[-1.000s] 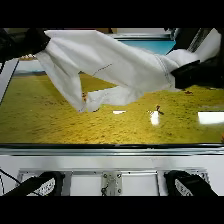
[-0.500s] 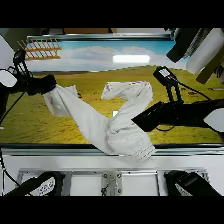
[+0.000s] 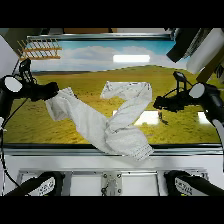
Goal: Fold the clothes and pants, and hang the long-sleeved shirts on hangers.
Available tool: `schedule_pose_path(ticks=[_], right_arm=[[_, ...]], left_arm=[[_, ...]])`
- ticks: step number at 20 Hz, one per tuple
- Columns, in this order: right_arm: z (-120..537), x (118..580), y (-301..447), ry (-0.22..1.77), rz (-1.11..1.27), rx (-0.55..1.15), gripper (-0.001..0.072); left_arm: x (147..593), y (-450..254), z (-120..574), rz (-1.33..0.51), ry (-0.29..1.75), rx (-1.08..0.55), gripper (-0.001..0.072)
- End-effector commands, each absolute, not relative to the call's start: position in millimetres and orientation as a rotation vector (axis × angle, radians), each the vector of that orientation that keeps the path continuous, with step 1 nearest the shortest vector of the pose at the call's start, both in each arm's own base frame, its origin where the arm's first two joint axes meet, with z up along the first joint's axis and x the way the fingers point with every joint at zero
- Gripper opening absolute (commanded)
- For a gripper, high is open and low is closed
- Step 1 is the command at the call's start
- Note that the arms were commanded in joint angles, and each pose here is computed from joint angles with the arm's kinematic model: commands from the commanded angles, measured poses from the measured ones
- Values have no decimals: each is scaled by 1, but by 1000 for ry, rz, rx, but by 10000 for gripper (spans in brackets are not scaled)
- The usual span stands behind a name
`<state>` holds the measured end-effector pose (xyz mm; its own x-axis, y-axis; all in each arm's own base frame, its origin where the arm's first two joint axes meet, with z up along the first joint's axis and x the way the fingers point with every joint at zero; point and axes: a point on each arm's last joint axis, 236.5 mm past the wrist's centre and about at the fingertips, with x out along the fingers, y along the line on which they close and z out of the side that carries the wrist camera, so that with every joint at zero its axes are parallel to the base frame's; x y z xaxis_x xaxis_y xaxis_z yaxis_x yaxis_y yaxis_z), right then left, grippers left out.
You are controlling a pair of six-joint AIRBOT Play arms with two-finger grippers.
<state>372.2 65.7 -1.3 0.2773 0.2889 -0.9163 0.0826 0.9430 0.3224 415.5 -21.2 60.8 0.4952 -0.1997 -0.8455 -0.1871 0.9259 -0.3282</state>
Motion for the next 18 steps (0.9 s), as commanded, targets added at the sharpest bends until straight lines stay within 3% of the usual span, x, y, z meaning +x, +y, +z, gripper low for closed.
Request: schedule_pose_path(ticks=[1, 5, 8, 9, 10, 11, 14, 18], right_arm=[[-73, 401, 80, 1354, 172, 546, 594], [-100, 420, 131, 1324, 291, 660, 590], [-98, 431, 142, 1278, 298, 649, 579], [-97, 433, 142, 1268, 298, 643, 428], [-96, 433, 143, 1261, 317, 618, 125], [-94, 433, 144, 1254, 332, 601, 22], [-40, 445, 135, 1141, 398, 442, 21], [181, 462, 90, 692, 382, 74, 20]], left_arm=[[415, -21, 60, -8, 1063, -404, 23], [415, -21, 60, -8, 1063, -404, 23], [415, -21, 60, -8, 1063, -404, 23], [415, -21, 60, -8, 1063, -404, 23], [415, -21, 60, -8, 1063, -404, 22], [415, -21, 60, -8, 1062, -404, 23], [428, -7, 95, -2, 975, -350, 22], [434, -3, 296, -52, 515, -299, 22]])
